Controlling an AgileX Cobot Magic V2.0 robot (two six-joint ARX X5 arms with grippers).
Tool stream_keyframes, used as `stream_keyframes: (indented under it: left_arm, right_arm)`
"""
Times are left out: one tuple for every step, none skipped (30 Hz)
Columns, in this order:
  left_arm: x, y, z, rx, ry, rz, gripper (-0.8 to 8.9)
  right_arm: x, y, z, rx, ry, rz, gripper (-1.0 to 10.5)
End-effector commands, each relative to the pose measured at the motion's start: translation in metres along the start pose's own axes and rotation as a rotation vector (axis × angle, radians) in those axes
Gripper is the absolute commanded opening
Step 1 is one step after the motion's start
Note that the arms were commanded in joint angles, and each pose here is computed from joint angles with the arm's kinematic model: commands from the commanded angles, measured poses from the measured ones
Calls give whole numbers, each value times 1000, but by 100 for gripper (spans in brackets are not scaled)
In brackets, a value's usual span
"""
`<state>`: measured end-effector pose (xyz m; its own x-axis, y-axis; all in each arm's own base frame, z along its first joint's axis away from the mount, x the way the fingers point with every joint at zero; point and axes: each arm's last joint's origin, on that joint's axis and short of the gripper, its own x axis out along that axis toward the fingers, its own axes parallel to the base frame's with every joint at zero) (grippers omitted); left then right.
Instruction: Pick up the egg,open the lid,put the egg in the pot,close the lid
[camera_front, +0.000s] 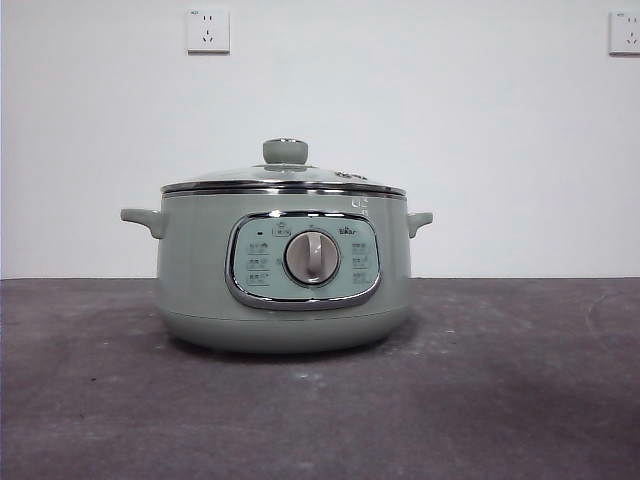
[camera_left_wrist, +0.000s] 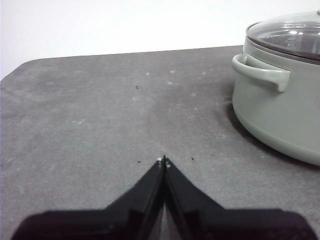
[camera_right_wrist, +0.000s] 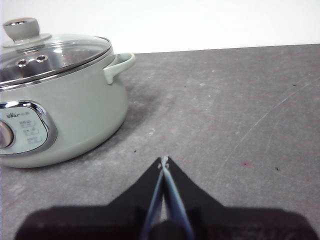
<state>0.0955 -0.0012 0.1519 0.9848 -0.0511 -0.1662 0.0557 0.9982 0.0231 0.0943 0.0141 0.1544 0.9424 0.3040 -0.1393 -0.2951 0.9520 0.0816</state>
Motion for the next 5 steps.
stream_keyframes:
  left_arm:
    - [1,0,-4,-7,10,3,-4]
    - [1,0,-4,-7,10,3,-4]
    - [1,0,-4,-7,10,3,-4]
    - [1,0,-4,-7,10,3,-3]
    - [1,0,-4,-7,10,3,-4]
  right_arm:
    - [1,-1,-5,16,15,-3,1]
    - [1,-1,-5,16,15,-3,1]
    - [1,-1,-5,16,15,-3,1]
    - [1,-1,-5,16,15,-3,1]
    - [1,-1,-5,16,15,-3,1]
